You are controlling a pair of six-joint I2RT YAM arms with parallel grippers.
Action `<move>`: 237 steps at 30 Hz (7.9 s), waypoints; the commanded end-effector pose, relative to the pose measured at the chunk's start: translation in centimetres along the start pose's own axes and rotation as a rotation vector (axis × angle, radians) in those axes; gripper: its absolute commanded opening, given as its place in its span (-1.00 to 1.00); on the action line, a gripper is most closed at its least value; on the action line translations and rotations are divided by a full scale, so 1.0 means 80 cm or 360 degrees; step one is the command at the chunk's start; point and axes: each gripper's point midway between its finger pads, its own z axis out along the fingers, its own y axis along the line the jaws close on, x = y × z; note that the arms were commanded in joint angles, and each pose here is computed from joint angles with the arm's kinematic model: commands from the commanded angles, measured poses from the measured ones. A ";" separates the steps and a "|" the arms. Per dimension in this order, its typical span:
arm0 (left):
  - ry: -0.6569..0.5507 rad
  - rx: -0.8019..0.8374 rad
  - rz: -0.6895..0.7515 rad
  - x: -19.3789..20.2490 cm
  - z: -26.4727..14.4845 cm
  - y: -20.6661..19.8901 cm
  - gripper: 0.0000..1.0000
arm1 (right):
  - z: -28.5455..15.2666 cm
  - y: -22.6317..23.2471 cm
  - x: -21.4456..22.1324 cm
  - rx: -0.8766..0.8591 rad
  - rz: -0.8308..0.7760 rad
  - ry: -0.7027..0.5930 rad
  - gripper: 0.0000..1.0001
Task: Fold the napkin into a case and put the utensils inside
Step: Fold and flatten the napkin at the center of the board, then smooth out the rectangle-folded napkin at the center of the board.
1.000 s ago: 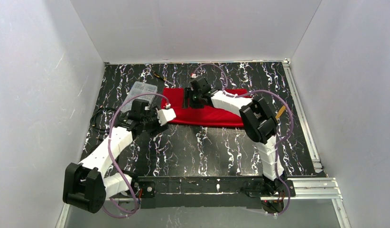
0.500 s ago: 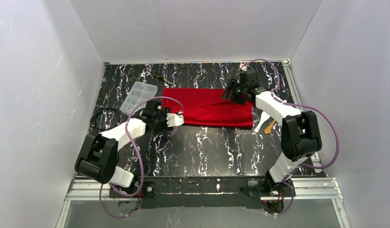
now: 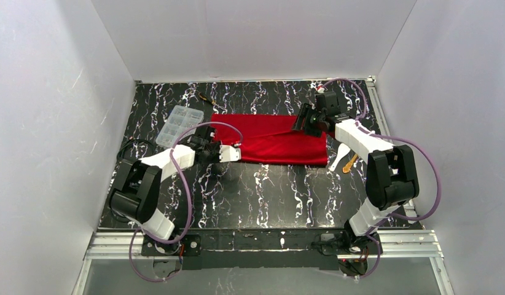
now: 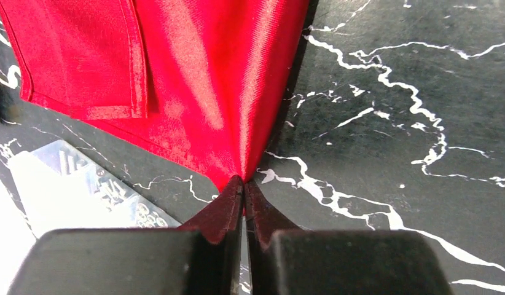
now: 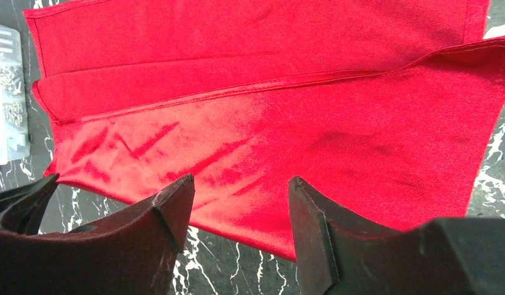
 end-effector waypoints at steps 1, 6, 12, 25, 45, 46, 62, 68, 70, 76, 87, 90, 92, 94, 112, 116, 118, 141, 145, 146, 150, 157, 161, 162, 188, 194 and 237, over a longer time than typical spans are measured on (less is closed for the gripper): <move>-0.0087 0.0140 -0.0012 -0.017 -0.023 -0.020 -1.00 | -0.012 0.000 -0.013 -0.0005 -0.0005 -0.0032 0.30; -0.0173 0.0304 0.0013 -0.023 -0.049 -0.059 -1.00 | -0.010 -0.014 -0.001 0.0058 -0.0009 0.0004 0.26; -0.0190 0.0372 0.0078 -0.023 -0.068 -0.087 -1.00 | -0.022 -0.030 0.015 0.0132 -0.0008 0.0020 0.24; -0.0127 0.0558 0.0146 0.004 -0.124 -0.177 0.10 | -0.059 -0.056 0.030 0.0284 0.0058 -0.0074 0.32; -0.0141 0.0457 -0.0096 -0.024 -0.094 -0.060 0.56 | 0.035 -0.069 -0.052 0.0318 0.0024 -0.0119 0.36; -0.0132 0.0418 0.0005 -0.019 -0.084 -0.057 0.55 | 0.038 -0.071 -0.051 0.0307 0.0029 -0.0111 0.35; -0.0075 0.0056 0.0579 0.005 -0.012 -0.015 0.39 | 0.051 -0.070 -0.060 0.0286 0.0004 -0.0113 0.33; -0.0166 -0.0067 0.0413 -0.012 -0.013 0.013 0.21 | 0.047 -0.066 -0.068 0.0275 0.0000 -0.0131 0.32; -0.0205 -0.0059 0.0296 -0.020 -0.020 0.015 0.10 | 0.047 -0.063 -0.067 0.0263 0.0004 -0.0133 0.32; -0.0223 0.0087 -0.0011 -0.023 -0.032 -0.011 -0.13 | 0.050 -0.064 -0.063 0.0250 0.0018 -0.0123 0.28; -0.0041 -0.0058 -0.0274 0.008 -0.022 0.015 -0.68 | 0.050 -0.066 -0.065 0.0266 0.0014 -0.0125 0.27; -0.0032 -0.0067 -0.0318 0.009 -0.021 0.018 -0.73 | 0.049 -0.068 -0.064 0.0278 0.0010 -0.0122 0.27; -0.0052 -0.0042 -0.0318 0.008 -0.022 0.013 -0.67 | 0.047 -0.069 -0.065 0.0281 0.0008 -0.0125 0.27; -0.0096 0.0037 -0.0254 0.004 -0.027 0.001 -0.58 | 0.047 -0.069 -0.065 0.0281 0.0009 -0.0123 0.27; -0.0032 -0.0073 -0.0551 0.025 -0.029 0.021 -0.35 | 0.042 -0.072 -0.063 0.0284 0.0024 -0.0118 0.26; -0.0211 0.0029 -0.0289 0.011 -0.039 -0.013 -0.35 | 0.039 -0.071 -0.067 0.0281 0.0026 -0.0131 0.26; -0.0292 0.0009 -0.0117 0.006 -0.042 -0.024 -0.31 | 0.038 -0.069 -0.069 0.0276 0.0028 -0.0135 0.26; -0.0375 -0.0039 0.0342 -0.020 0.004 -0.005 -0.27 | 0.035 -0.064 -0.073 0.0239 0.0078 -0.0168 0.23; -0.0352 -0.0079 0.0301 -0.020 0.003 0.004 -0.42 | 0.035 -0.062 -0.076 0.0234 0.0084 -0.0183 0.20; -0.0347 -0.0084 0.0268 -0.020 0.001 0.008 -0.47 | 0.035 -0.062 -0.075 0.0232 0.0083 -0.0182 0.19; -0.0319 -0.0039 0.0141 -0.018 -0.006 0.007 -0.69 | 0.036 -0.056 -0.070 0.0184 0.0097 -0.0155 0.18; -0.0310 -0.0094 0.0203 -0.013 0.002 0.006 -0.81 | 0.036 -0.056 -0.070 0.0184 0.0103 -0.0150 0.15; -0.0247 -0.0121 0.0048 -0.008 0.002 0.019 -1.00 | 0.035 -0.056 -0.071 0.0189 0.0102 -0.0153 0.13; -0.0228 -0.0128 -0.0003 -0.005 0.001 0.022 -1.00 | 0.035 -0.056 -0.070 0.0187 0.0101 -0.0152 0.13; 0.0056 -0.0287 -0.0673 0.049 -0.002 0.055 -1.00 | 0.041 -0.063 -0.064 0.0212 0.0103 -0.0141 0.05; 0.0136 -0.0330 -0.0678 0.067 0.005 0.056 -1.00 | 0.052 -0.072 -0.059 0.0247 0.0096 -0.0115 0.05; 0.0066 0.0176 -0.0899 0.017 -0.093 0.010 0.71 | 0.124 -0.075 -0.050 0.0144 0.0077 0.0021 0.26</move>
